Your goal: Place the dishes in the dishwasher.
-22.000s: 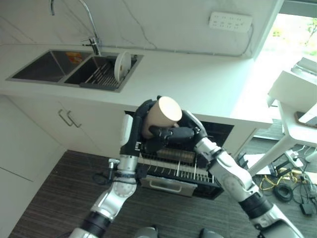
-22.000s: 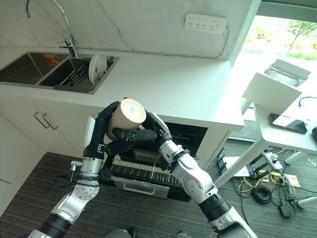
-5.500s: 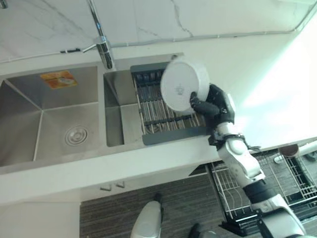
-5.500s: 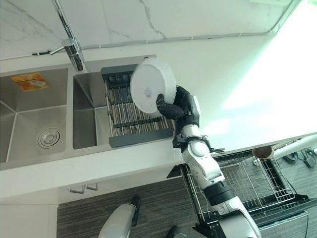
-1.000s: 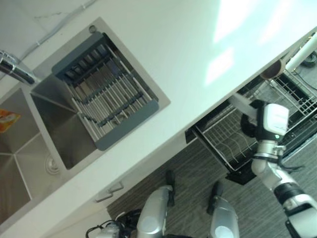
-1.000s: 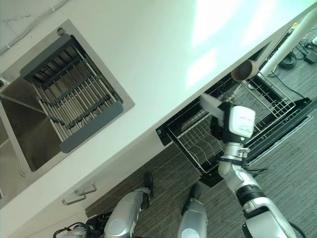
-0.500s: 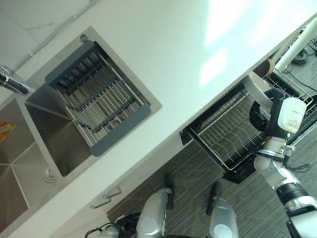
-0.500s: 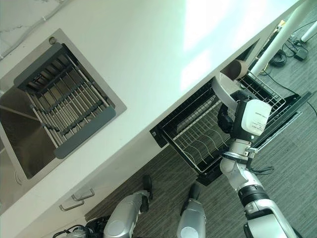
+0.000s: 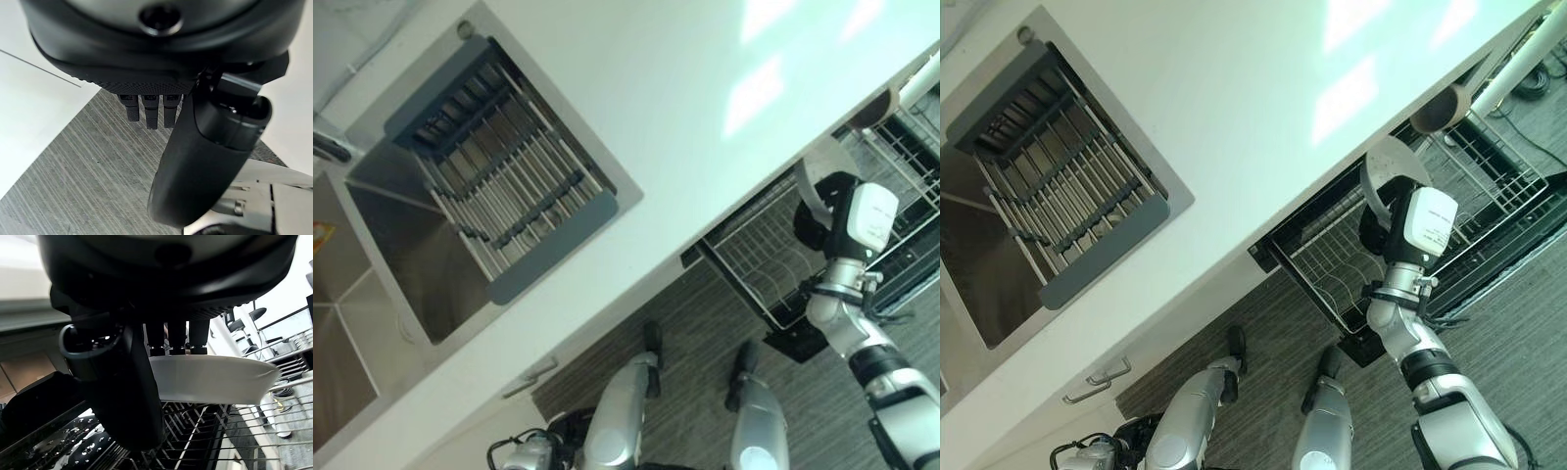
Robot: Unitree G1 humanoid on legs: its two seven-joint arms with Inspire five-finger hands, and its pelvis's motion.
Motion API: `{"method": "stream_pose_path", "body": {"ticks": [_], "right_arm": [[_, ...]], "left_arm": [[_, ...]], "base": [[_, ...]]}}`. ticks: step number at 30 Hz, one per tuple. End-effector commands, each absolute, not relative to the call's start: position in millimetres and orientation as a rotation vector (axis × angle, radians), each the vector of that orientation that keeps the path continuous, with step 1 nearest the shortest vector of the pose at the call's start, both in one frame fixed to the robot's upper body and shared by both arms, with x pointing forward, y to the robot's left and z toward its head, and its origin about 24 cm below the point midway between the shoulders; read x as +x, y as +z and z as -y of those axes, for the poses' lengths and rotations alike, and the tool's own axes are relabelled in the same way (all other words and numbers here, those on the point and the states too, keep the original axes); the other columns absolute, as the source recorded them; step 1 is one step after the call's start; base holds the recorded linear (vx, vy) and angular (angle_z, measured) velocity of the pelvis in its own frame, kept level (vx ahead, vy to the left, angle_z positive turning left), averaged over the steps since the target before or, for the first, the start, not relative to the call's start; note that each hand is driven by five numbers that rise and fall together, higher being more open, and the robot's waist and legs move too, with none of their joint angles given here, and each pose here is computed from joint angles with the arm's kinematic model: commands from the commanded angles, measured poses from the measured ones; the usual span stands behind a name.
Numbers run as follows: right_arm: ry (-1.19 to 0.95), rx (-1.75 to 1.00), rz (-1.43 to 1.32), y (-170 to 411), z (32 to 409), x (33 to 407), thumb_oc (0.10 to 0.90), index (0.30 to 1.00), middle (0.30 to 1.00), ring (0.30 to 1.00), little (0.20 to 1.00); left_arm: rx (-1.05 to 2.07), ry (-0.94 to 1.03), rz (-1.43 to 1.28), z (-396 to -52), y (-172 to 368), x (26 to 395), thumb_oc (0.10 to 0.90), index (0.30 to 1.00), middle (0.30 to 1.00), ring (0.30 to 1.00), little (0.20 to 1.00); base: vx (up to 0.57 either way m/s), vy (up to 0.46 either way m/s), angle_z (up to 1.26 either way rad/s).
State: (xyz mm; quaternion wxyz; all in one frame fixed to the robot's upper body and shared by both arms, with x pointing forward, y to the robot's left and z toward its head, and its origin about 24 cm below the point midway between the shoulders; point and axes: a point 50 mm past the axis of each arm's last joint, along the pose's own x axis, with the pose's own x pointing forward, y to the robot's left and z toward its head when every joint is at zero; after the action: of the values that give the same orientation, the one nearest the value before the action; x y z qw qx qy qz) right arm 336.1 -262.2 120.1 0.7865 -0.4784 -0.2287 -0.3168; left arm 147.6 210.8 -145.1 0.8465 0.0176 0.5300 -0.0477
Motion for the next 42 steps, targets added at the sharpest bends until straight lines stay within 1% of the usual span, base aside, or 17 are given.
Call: {"method": "stream_pose_path", "body": {"ticks": [1,5,9,11,14,21,25,28,29,34,37,42], "right_arm": [[-0.787,-0.985,0.693,197.0,267.9,353.4,0.4,0.3,0.3,0.3,0.3],[-0.789,-0.983,0.656,202.8,267.0,360.9,0.4,0.3,0.3,0.3,0.3],[-0.72,-0.971,0.567,187.8,261.5,365.3,0.4,0.3,0.3,0.3,0.3],[-0.671,-0.962,0.501,169.4,255.0,366.0,0.4,0.3,0.3,0.3,0.3],[-0.564,-0.943,0.373,124.9,235.8,361.3,0.4,0.3,0.3,0.3,0.3],[-0.513,-0.933,0.217,79.4,214.9,351.0,0.4,0.3,0.3,0.3,0.3],[-0.551,-0.952,0.172,68.4,219.5,344.9,0.4,0.3,0.3,0.3,0.3],[-0.598,-0.973,0.18,72.1,228.1,344.9,0.4,0.3,0.3,0.3,0.3],[-0.661,-0.964,0.186,78.6,239.6,345.1,0.4,0.3,0.3,0.3,0.3],[-0.799,-0.945,0.238,102.2,264.2,346.9,0.4,0.3,0.3,0.3,0.3],[-0.963,-0.948,0.334,123.8,277.5,344.2,0.4,0.3,0.3,0.3,0.3],[-1.069,-0.956,0.535,154.5,281.2,343.4,0.4,0.3,0.3,0.3,0.3]], "left_arm": [[0.027,-0.159,-1.086,-206.0,-141.3,153.1,0.8,0.9,0.9,0.9,0.9],[0.029,-0.173,-1.067,-202.5,-140.3,155.0,0.8,0.9,0.9,0.9,0.9],[0.031,-0.172,-1.062,-201.1,-138.9,158.3,0.8,0.9,0.9,0.9,0.9],[0.027,-0.172,-1.062,-199.3,-139.5,157.8,0.8,0.9,0.9,0.9,0.9],[-0.006,-0.169,-1.04,-191.9,-140.3,157.5,0.8,0.9,0.9,0.9,0.9],[-0.047,-0.161,-1.024,-184.0,-140.2,161.0,0.8,0.9,0.9,0.9,0.9],[-0.05,-0.163,-1.024,-183.6,-141.0,158.5,0.8,0.9,0.9,0.9,0.9],[-0.046,-0.164,-1.022,-184.4,-141.3,157.6,0.8,0.9,0.9,0.9,0.9],[-0.038,-0.164,-1.02,-184.6,-141.2,157.2,0.8,0.9,0.9,0.9,0.9],[-0.027,-0.159,-1.022,-185.8,-140.5,158.6,0.8,0.9,0.9,0.9,0.9],[-0.026,-0.156,-1.018,-185.1,-140.0,159.0,0.8,0.9,0.9,0.9,0.9],[-0.025,-0.168,-1.02,-182.6,-138.7,161.8,0.8,0.9,0.9,0.9,0.9]], "base": [[-0.03,0.01,0.05],[0.0,0.003,0.04],[-0.02,0.003,-0.01],[-0.02,0.012,0.06],[0.0,0.04,0.0],[0.0,0.03,-0.03],[0.0,0.001,0.03],[-0.01,-0.022,0.04],[-0.01,-0.027,0.03],[0.0,-0.013,0.02],[0.02,-0.024,0.04],[0.0,0.0,0.0]]}}
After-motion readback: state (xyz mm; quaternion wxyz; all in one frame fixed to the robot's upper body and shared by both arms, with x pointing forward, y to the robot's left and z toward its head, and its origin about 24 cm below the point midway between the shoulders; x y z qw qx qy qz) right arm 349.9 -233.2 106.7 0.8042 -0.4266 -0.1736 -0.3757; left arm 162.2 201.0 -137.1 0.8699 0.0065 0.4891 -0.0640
